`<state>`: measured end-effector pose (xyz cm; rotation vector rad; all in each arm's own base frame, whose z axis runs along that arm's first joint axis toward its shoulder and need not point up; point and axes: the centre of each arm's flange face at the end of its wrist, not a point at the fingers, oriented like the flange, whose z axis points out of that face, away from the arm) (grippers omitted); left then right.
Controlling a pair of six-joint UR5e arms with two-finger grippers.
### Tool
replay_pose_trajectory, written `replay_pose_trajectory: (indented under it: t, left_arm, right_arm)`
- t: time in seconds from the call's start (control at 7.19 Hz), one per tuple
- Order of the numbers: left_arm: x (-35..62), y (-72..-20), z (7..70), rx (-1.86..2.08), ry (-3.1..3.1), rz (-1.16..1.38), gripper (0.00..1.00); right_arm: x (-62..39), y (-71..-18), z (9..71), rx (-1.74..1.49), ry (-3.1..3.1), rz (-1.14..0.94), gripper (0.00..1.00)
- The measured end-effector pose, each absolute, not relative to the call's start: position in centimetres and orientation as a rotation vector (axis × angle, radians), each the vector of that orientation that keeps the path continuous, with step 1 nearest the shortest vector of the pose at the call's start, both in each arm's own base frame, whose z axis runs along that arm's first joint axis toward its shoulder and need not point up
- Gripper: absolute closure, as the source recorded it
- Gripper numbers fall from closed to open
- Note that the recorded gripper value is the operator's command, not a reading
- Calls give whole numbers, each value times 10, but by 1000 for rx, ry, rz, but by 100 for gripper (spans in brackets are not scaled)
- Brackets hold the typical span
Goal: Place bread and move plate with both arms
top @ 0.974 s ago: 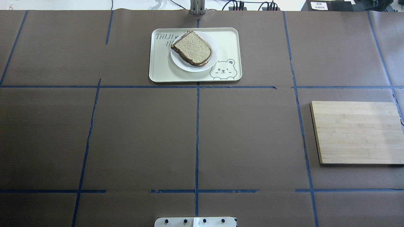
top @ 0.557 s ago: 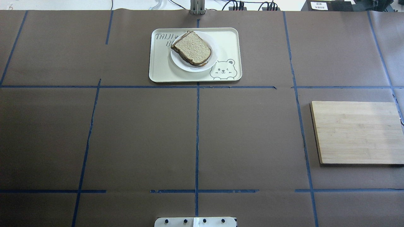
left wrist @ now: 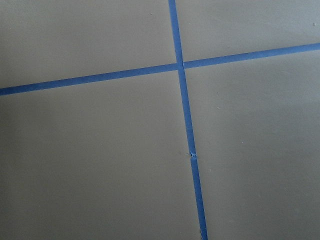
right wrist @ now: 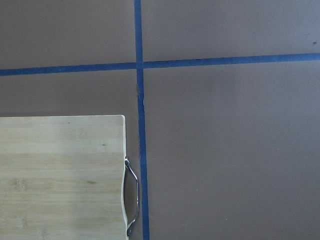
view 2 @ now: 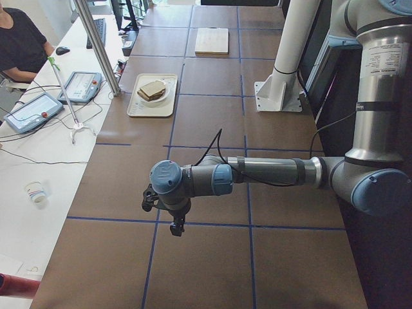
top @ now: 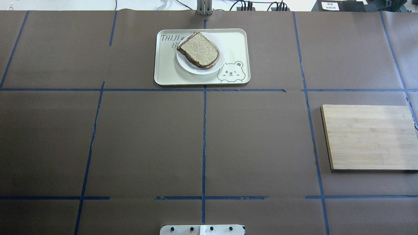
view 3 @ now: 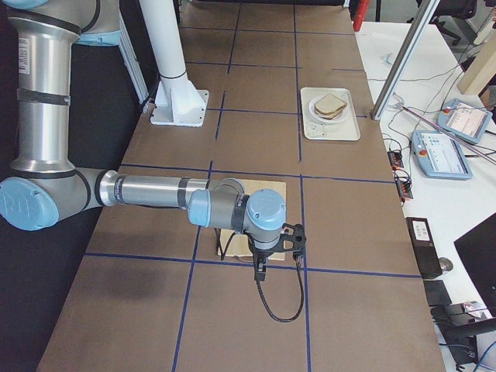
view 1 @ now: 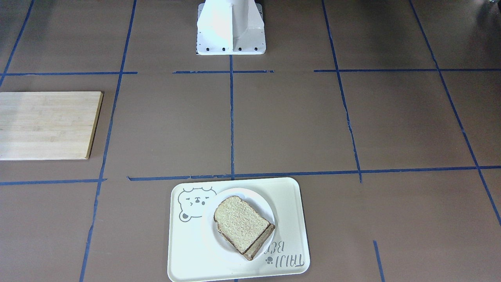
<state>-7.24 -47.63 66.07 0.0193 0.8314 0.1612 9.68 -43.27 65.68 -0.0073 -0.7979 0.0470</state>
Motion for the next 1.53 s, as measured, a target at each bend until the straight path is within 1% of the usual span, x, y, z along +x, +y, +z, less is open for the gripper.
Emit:
replay_pose_trajectory:
  t: [1.53]
  left_arm:
    - [-72,-476,664,13,829,160,0]
  right_arm:
    - [97,-438,651,7,-796,40,0]
